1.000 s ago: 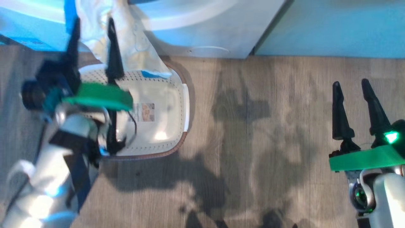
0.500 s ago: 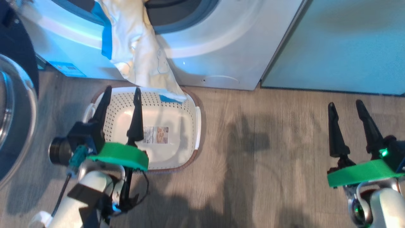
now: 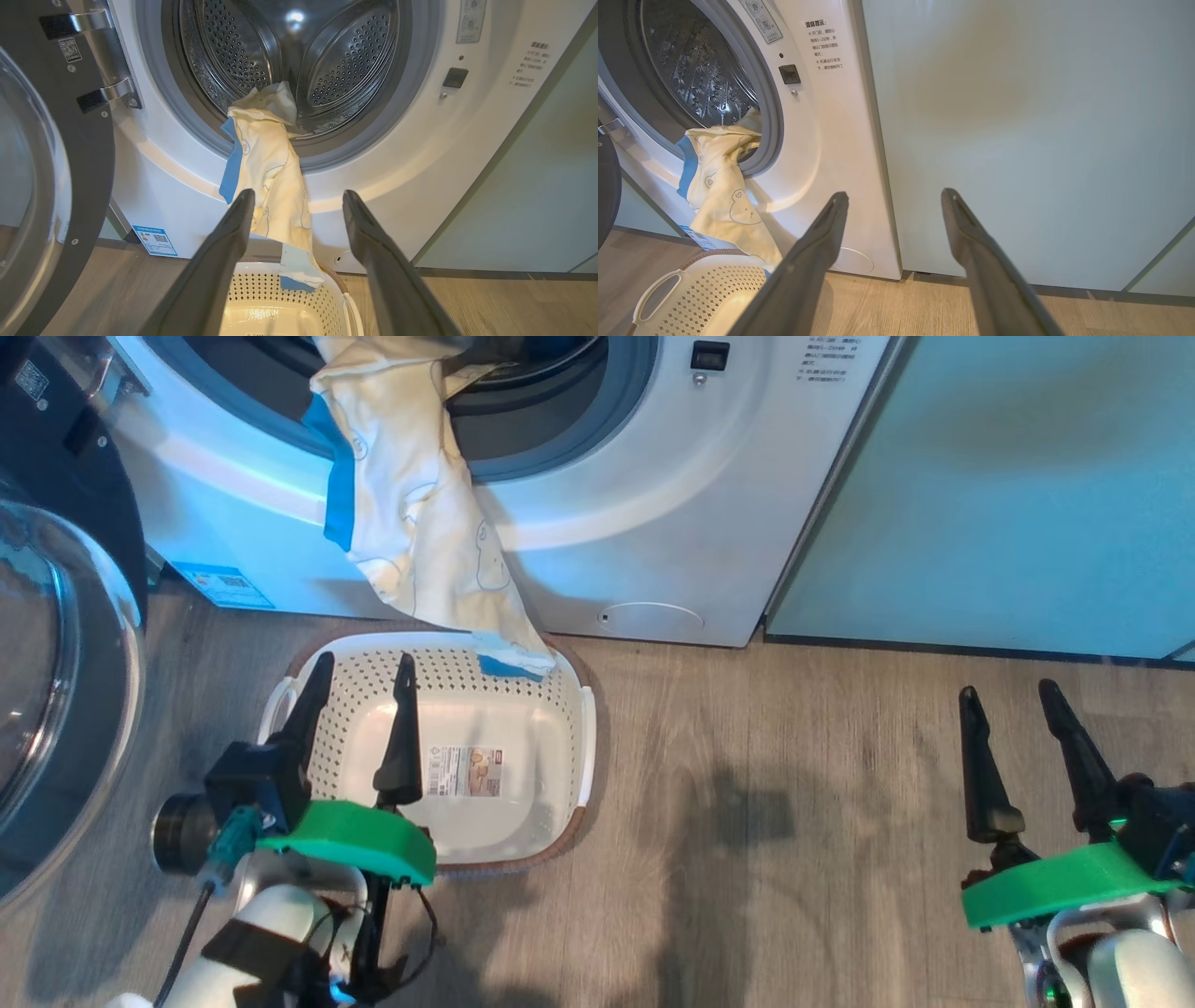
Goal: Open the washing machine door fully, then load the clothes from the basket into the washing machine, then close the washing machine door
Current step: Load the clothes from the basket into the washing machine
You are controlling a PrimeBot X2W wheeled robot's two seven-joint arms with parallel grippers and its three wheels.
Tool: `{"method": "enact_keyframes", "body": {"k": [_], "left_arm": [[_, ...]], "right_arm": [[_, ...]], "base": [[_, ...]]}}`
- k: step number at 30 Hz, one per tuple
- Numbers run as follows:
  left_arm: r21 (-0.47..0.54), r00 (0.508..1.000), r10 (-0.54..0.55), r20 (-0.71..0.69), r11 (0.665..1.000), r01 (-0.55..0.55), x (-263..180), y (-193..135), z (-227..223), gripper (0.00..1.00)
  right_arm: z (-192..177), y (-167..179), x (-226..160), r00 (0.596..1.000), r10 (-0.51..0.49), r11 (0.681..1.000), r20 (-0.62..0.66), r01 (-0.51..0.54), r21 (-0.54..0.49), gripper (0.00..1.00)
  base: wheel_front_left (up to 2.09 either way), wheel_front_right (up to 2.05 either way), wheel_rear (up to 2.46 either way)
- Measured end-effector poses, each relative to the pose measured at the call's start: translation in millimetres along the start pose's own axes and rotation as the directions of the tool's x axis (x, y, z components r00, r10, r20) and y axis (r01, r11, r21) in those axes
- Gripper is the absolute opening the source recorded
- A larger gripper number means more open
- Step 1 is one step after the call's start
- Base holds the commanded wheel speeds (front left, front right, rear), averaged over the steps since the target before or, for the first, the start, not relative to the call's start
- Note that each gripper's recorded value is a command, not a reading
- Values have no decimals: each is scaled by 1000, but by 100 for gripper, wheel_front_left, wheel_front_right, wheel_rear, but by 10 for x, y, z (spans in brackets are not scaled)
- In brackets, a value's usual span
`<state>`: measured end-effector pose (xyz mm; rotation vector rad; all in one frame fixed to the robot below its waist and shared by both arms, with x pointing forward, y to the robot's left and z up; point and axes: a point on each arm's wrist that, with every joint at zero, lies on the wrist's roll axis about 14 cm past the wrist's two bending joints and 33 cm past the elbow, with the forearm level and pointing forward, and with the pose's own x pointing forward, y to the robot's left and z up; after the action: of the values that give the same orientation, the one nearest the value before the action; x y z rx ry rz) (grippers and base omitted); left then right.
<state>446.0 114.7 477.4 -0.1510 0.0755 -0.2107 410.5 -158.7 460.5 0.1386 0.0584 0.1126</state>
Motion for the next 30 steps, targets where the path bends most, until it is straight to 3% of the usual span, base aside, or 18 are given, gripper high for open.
{"method": "enact_keyframes", "body": {"k": [19, 30], "left_arm": [[-10, 998, 7, -59, 1000, -8, 32, 17, -229, 100], [-22, 989, 29, -142, 999, -32, 316, 126, -578, 100]], "right_arm": [[-54, -2, 29, 1000, 0, 1000, -12, 1, 12, 100], [-269, -39, 98, 998, -7, 1000, -62, 9, 23, 100]], "base": [[0, 0, 0], [0, 0, 0]]}}
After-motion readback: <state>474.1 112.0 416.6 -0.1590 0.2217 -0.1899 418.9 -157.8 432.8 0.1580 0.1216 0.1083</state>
